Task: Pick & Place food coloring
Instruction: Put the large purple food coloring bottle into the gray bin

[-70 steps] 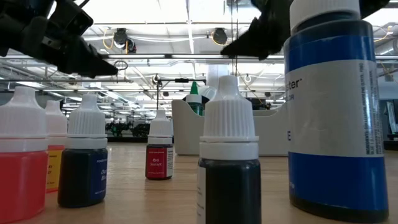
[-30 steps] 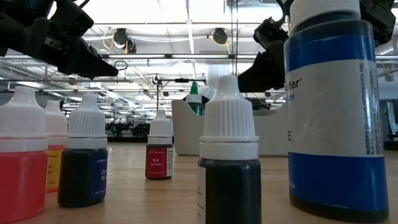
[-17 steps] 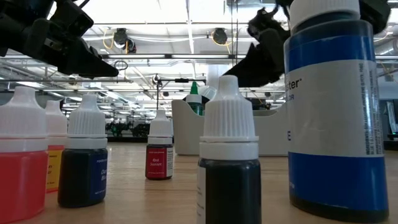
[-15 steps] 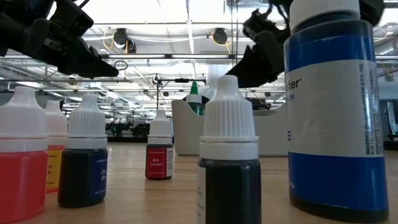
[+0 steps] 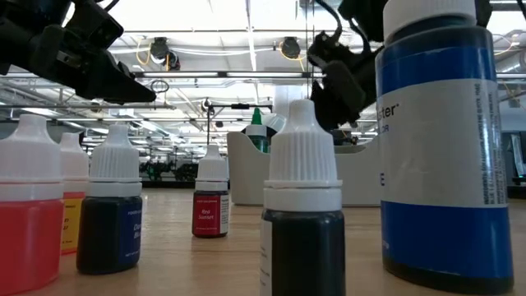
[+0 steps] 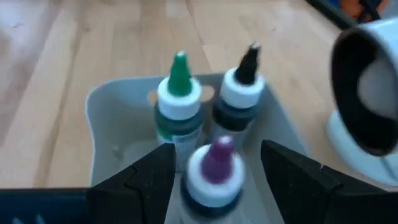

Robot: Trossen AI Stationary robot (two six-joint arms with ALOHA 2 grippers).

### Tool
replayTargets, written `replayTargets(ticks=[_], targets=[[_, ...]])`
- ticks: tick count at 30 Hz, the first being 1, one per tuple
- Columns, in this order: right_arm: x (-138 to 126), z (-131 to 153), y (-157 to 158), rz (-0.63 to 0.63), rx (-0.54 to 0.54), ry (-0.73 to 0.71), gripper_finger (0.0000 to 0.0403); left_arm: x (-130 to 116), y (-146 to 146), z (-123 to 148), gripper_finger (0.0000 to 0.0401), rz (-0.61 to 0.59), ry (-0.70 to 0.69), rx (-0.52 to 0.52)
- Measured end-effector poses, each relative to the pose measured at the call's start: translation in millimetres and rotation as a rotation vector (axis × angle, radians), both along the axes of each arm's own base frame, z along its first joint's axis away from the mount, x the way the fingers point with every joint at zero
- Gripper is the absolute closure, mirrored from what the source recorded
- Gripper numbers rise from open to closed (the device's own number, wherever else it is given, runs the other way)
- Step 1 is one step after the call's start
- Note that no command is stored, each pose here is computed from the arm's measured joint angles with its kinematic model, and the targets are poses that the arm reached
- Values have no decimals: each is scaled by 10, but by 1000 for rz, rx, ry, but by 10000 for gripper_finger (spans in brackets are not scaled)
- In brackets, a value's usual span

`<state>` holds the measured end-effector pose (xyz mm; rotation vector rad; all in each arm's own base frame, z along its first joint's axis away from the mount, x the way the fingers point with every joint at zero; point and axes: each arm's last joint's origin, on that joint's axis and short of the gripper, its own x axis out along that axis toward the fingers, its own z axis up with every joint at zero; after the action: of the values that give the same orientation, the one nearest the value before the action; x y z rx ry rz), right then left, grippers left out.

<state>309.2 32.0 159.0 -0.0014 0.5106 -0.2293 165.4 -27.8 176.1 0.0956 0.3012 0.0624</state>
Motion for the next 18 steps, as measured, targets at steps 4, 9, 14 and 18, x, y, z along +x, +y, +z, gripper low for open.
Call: replayTargets(ticks=[4,9,14,18], targets=[[31,-115,6,0,-4,23,184,0,0,0,359,0,0,-2],[27,-102,4,1,-8,21,197,0,0,0,359,-1,0,1],[22,-40,4,5,-8,-3,216,-1,0,-2,359,-2,2,1],[20,-50,7,15,-4,5,235,-2,0,-5,359,-1,6,-1]])
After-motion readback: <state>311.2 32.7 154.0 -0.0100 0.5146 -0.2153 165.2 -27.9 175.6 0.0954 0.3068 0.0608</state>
